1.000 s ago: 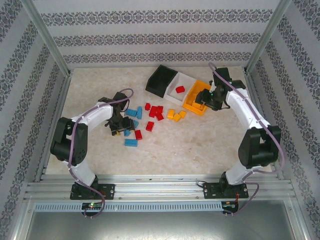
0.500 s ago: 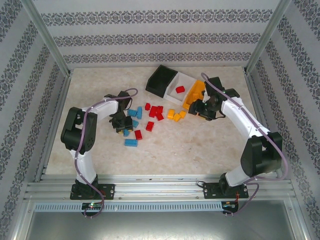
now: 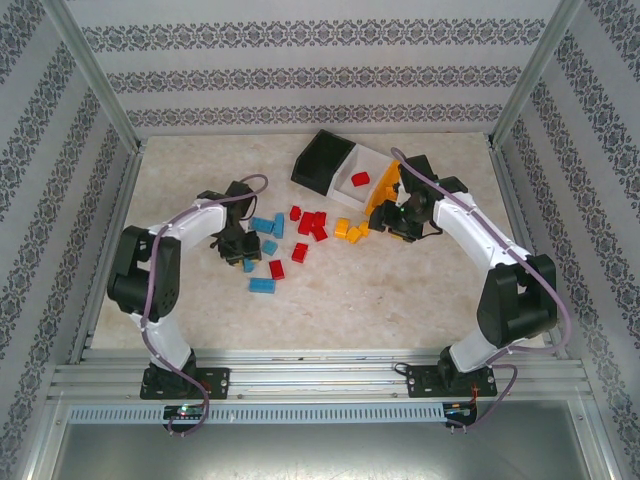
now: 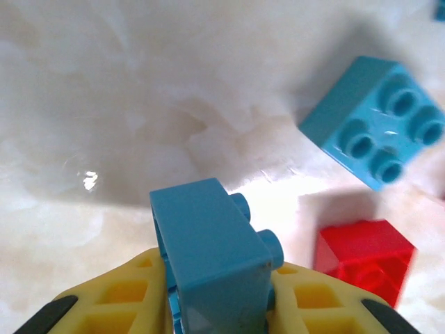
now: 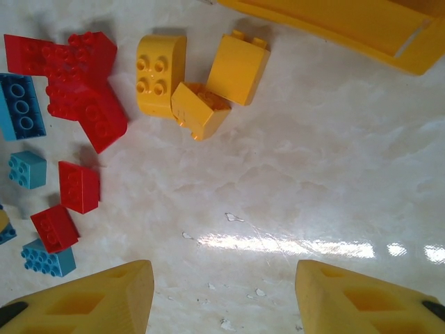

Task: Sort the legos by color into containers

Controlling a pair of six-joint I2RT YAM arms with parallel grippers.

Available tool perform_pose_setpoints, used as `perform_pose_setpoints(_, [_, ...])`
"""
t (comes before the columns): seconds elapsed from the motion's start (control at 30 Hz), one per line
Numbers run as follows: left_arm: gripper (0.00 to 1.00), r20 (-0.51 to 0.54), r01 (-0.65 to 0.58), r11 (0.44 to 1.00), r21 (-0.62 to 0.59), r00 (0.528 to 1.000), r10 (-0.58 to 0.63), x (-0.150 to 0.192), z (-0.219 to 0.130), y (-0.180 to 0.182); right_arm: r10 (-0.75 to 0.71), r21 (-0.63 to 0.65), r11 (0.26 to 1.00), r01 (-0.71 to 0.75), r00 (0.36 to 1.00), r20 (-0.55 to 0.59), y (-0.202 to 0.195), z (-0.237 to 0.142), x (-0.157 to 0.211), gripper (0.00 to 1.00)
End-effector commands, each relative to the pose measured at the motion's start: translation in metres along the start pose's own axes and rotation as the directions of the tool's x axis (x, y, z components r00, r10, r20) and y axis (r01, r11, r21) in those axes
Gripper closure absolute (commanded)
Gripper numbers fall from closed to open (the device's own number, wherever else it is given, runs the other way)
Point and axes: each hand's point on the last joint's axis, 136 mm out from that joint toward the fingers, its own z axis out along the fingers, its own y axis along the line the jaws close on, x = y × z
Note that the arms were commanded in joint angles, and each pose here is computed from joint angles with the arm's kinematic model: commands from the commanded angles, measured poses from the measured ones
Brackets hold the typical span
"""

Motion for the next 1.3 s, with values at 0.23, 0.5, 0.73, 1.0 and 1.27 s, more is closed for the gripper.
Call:
perform_pose_setpoints(0.23, [0.82, 0.06, 0.115, 0.951, 0.285, 0.989, -0.138, -0.013, -0.055, -0.049, 0.078, -0.106, 0.991, -0.081, 0.996, -0.036, -0.009, 0.001, 0.013, 0.43])
perform_pose_setpoints(0.5, [0.81, 0.029, 0.222, 0.765, 0.605, 0.953, -0.3, -0.067, -0.083, -0.127, 0.137, -0.122, 0.982, -0.144, 0.989, -0.06, -0.034, 0.001, 0.041, 0.43])
perform_pose_setpoints(0.73, [0.81, 0.014, 0.169, 0.656, 0.736, 0.965, -0.263, -0.114, -0.098, -0.218, 0.182, -0.148, 0.971, -0.19, 0.981, -0.069, -0.041, -0.001, 0.067, 0.42])
perform_pose_setpoints(1.0, [0.81, 0.002, 0.15, 0.513, 0.845, 0.959, -0.284, -0.178, -0.089, -0.304, 0.242, -0.179, 0.952, -0.247, 0.969, -0.048, -0.048, -0.011, 0.103, 0.4])
perform_pose_setpoints(1.27, [0.79, 0.014, 0.146, 0.476, 0.867, 0.949, -0.315, -0.22, -0.069, -0.335, 0.339, -0.206, 0.922, -0.328, 0.941, 0.016, -0.06, -0.022, 0.138, 0.37])
